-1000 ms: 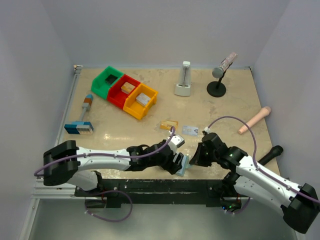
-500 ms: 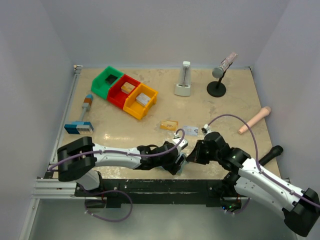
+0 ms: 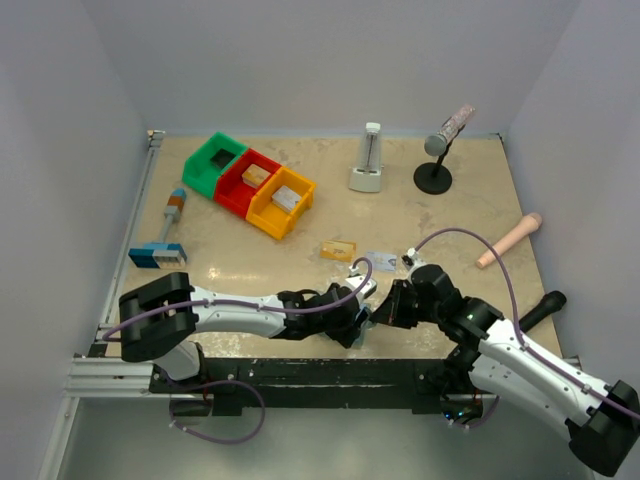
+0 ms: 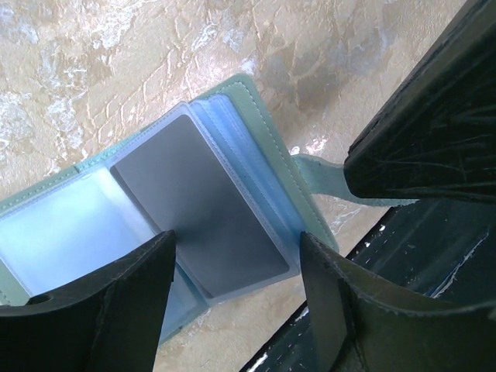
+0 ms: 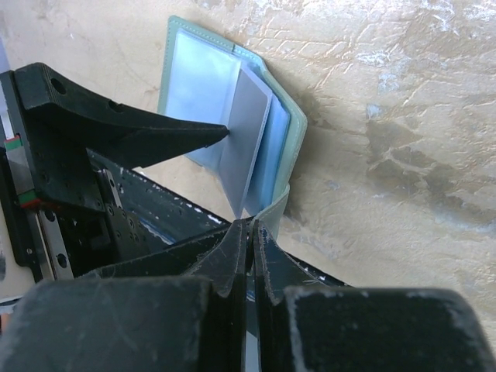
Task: Take the credit cards out of the card holder
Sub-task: Remove the credit card from the card holder.
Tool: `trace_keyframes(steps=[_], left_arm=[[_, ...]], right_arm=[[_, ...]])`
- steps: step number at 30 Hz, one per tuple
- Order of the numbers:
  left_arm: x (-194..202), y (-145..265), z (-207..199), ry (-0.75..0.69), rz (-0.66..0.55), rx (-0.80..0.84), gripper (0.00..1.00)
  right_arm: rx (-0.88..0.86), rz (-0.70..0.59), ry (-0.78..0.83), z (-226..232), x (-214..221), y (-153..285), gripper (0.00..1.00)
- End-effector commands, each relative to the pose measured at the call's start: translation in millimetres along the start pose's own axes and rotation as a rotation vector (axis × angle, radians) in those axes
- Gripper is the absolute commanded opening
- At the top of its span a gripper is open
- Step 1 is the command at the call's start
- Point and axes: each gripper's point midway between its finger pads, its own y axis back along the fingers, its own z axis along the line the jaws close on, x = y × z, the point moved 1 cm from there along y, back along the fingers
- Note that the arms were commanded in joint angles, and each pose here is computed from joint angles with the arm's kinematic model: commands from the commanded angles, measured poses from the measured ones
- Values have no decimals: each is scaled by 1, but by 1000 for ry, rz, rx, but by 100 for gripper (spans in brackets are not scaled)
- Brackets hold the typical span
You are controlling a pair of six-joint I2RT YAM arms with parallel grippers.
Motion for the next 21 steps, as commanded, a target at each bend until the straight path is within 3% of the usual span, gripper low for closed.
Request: trace_keyframes(steps=[1, 6, 21], left_arm=[[-13, 5, 1, 28, -49, -18, 66], [-14, 13, 13, 57, -72, -55, 61], [-17, 25, 44, 90, -104, -154, 62]], right_arm=[[-49, -10, 24, 9, -3, 1, 0], [-46, -8, 28, 7, -1, 1, 0], [-38, 1, 46, 3, 1, 1, 0]])
